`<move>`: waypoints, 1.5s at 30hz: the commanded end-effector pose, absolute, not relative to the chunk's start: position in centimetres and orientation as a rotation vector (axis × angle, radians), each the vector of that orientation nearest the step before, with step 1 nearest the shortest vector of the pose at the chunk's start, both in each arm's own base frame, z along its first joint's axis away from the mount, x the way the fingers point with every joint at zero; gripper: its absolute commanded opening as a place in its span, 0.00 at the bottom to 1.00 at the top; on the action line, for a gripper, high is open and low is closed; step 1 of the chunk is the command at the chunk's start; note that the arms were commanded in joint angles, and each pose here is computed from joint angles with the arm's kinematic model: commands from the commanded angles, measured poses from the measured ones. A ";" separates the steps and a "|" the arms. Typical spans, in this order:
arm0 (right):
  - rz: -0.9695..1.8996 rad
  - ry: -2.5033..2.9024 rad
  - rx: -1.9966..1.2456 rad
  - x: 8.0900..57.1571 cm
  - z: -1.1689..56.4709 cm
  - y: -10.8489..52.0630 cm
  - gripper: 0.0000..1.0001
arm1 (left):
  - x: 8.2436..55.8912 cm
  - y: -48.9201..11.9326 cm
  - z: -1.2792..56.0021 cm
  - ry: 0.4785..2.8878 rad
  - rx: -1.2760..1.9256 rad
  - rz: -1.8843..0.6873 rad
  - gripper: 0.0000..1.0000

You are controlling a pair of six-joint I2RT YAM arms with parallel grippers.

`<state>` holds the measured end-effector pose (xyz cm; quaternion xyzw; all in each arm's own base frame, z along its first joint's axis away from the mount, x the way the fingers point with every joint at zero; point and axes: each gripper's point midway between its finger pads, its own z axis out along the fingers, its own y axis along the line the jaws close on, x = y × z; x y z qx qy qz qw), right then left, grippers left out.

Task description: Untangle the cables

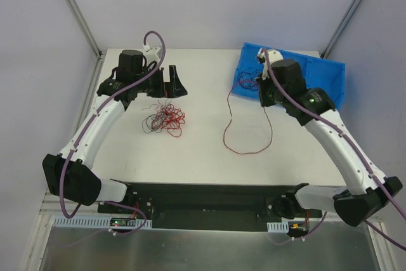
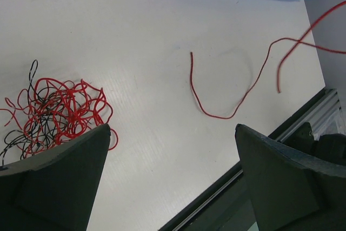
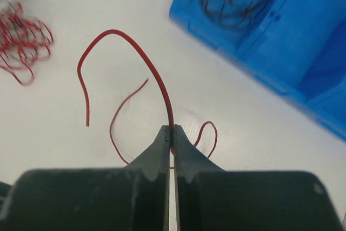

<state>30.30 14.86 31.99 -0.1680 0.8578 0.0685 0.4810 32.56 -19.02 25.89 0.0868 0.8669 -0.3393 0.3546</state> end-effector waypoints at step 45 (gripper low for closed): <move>-0.258 1.600 0.047 38.8 54.1 1.6 0.00 | 32.1 -20.1 26.4 2.198 0.256 -0.987 0.99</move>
